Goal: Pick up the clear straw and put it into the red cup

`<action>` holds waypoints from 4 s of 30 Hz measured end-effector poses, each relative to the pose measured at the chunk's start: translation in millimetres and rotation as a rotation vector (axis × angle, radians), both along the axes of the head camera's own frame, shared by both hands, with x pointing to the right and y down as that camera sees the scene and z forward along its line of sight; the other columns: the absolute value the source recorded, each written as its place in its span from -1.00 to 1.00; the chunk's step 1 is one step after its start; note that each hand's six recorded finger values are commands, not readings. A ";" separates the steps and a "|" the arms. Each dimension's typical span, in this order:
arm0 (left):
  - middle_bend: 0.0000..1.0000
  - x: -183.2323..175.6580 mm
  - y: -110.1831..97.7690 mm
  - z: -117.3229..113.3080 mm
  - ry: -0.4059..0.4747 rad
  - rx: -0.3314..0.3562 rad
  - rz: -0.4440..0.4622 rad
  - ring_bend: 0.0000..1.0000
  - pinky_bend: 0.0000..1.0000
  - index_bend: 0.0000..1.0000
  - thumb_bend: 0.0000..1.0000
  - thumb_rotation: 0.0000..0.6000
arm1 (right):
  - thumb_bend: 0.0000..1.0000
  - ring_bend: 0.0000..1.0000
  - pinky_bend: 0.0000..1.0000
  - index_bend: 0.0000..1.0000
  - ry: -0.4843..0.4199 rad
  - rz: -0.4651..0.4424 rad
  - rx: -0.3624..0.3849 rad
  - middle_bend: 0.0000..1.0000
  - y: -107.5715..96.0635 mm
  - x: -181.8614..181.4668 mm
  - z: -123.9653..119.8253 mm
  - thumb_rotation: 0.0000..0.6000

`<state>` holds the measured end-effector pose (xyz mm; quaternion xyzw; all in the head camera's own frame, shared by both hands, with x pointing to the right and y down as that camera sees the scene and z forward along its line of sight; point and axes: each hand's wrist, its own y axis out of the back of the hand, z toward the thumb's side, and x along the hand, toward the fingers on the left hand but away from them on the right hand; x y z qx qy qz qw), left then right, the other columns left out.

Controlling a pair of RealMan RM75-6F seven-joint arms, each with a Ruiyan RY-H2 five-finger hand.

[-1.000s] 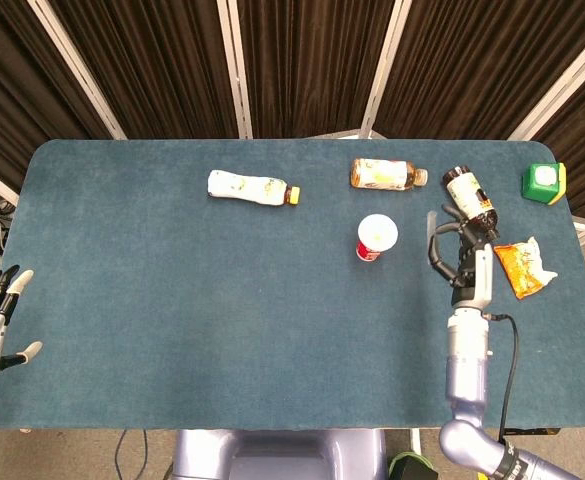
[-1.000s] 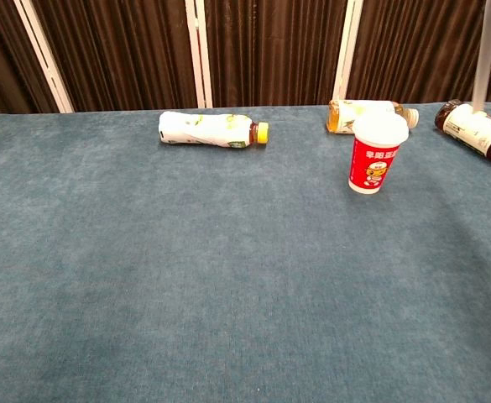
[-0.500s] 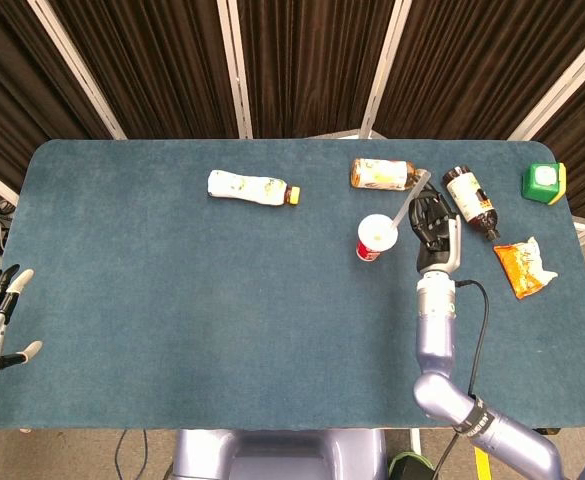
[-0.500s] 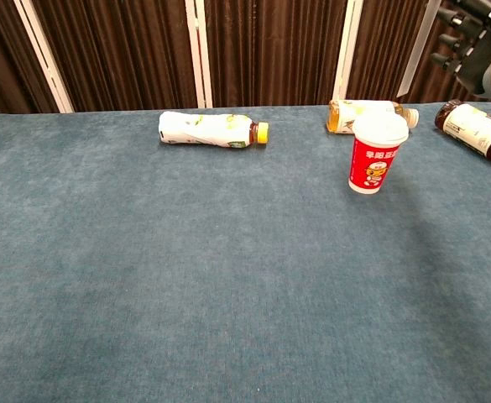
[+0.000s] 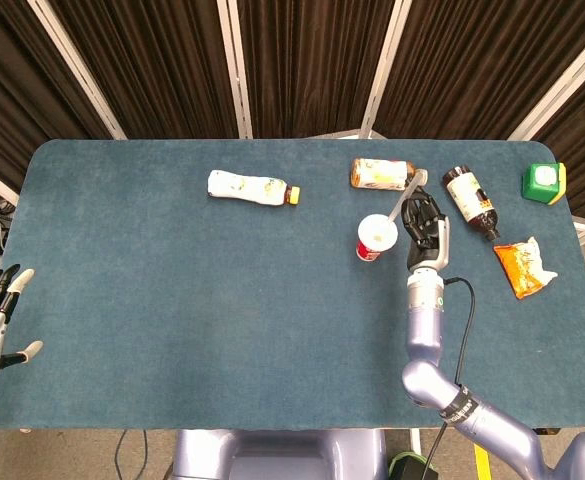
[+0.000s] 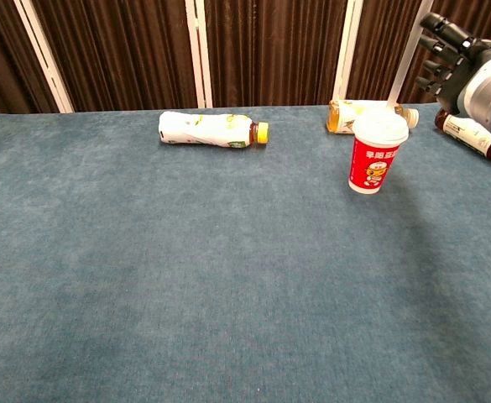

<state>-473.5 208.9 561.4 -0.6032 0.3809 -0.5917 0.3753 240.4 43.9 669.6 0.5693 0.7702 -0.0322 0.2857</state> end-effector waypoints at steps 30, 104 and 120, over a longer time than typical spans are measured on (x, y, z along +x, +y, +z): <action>-1.00 0.3 -0.1 0.1 -0.004 0.003 -0.001 -1.00 -1.00 -1.00 -0.85 1.00 | -0.12 -1.00 -1.00 0.34 -0.003 0.005 -0.020 -0.49 4.9 10.4 8.1 1.00; -1.00 0.5 0.0 -0.1 -0.002 0.003 0.000 -1.00 -1.00 -1.00 -0.85 1.00 | -0.57 -1.00 -1.00 -0.25 0.103 -0.169 0.030 -0.83 7.2 22.8 -11.1 1.00; -1.00 0.6 0.5 -0.1 -0.005 0.005 -0.001 -1.00 -1.00 -1.00 -0.85 1.00 | -0.75 -1.00 -1.00 -0.81 0.945 -0.578 0.012 -1.00 41.6 106.6 -83.0 1.00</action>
